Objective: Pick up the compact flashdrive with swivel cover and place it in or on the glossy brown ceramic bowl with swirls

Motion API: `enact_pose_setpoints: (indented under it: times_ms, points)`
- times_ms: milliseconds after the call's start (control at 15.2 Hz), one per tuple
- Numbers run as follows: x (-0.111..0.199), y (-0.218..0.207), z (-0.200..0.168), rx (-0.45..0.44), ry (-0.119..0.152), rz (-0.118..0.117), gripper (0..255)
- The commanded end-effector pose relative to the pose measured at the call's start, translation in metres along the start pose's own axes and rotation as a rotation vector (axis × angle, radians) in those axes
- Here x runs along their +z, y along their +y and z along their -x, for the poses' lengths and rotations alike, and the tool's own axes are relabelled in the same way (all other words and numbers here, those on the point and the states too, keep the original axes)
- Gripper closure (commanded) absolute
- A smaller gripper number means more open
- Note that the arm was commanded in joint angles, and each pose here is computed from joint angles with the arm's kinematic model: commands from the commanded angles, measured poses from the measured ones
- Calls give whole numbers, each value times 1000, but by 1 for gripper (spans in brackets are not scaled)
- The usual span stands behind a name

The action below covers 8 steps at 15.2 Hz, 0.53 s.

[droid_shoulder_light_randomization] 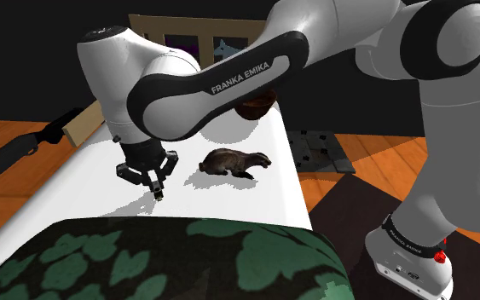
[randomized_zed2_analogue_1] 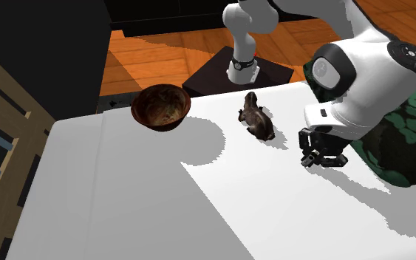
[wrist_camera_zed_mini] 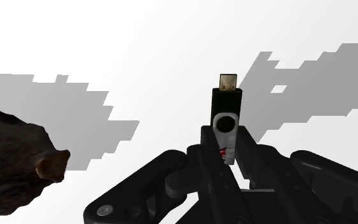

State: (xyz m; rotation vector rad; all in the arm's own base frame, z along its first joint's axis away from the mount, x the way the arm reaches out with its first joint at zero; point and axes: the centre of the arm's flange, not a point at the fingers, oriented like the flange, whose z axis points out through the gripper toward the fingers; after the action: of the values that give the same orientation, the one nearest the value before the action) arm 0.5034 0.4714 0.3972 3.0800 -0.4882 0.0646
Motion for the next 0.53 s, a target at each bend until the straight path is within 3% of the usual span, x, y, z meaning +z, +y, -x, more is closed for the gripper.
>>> enact_pose_setpoints:
  times_ms: [0,462]
  points:
    - [-10,1,0,0,0,1,255]
    - [-47,1,-2,0,0,1,255]
